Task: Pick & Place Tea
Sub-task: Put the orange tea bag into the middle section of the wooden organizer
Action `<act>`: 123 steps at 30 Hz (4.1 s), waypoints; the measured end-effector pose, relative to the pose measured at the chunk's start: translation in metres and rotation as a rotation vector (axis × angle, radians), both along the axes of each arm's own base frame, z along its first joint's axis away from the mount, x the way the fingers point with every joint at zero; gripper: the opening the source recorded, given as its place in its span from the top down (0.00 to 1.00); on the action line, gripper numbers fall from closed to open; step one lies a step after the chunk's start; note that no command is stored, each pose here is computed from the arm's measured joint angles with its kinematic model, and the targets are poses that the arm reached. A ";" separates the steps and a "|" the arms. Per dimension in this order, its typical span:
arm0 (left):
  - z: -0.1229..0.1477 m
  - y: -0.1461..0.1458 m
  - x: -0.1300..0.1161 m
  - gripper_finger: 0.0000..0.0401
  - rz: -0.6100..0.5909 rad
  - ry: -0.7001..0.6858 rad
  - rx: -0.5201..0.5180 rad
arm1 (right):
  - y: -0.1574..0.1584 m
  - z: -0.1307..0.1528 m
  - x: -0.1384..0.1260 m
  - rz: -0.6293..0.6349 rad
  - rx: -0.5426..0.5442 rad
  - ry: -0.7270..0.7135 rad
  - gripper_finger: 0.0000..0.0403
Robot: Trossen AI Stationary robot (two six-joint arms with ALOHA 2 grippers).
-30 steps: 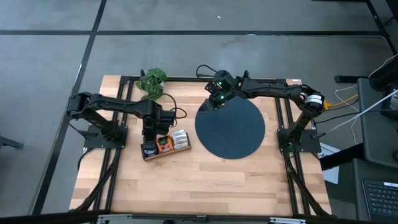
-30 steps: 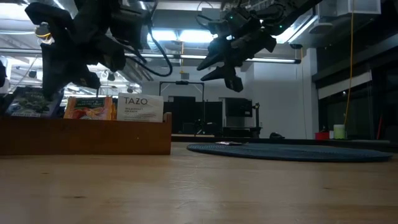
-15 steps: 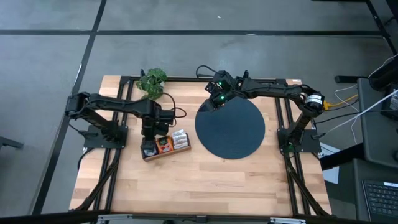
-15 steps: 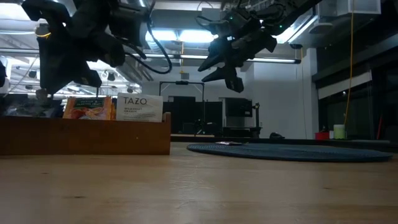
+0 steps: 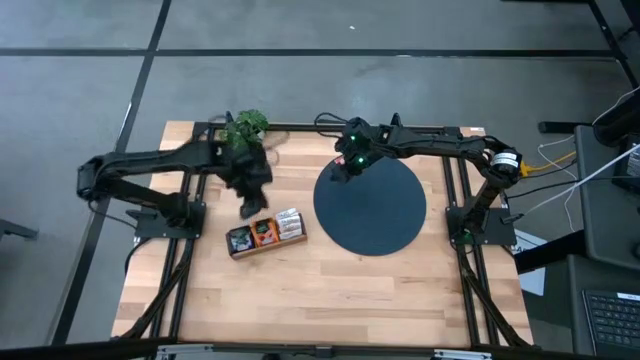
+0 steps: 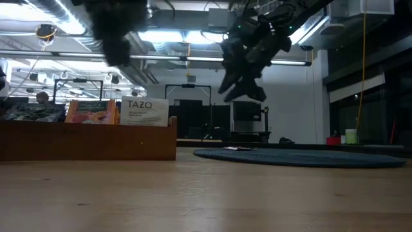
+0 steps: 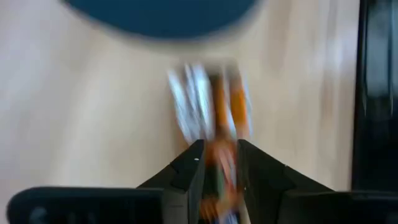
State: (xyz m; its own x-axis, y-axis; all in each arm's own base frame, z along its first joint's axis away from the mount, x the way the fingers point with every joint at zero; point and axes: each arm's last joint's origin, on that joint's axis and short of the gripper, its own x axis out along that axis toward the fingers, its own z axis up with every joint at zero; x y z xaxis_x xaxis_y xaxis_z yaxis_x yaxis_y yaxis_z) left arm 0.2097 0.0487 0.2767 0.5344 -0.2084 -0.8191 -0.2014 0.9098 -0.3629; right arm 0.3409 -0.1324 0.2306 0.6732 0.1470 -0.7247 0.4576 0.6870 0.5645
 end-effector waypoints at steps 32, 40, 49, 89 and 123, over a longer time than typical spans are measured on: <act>0.009 0.072 0.044 0.78 0.348 -0.429 0.027 | -0.038 -0.059 -0.012 -0.273 -0.216 0.244 0.98; 0.009 0.072 0.044 0.78 0.386 -0.421 0.030 | -0.042 -0.072 -0.012 -0.276 -0.176 0.281 0.99; 0.009 0.072 0.044 0.78 0.399 -0.419 0.016 | -0.042 -0.101 -0.008 -0.258 -0.078 0.337 0.99; -0.030 0.067 0.060 0.78 0.313 -0.212 0.011 | 0.030 -0.049 0.014 0.002 -0.025 0.191 0.99; -0.048 0.075 0.079 0.78 0.371 -0.233 -0.040 | 0.021 -0.133 0.002 -0.128 0.114 0.178 1.00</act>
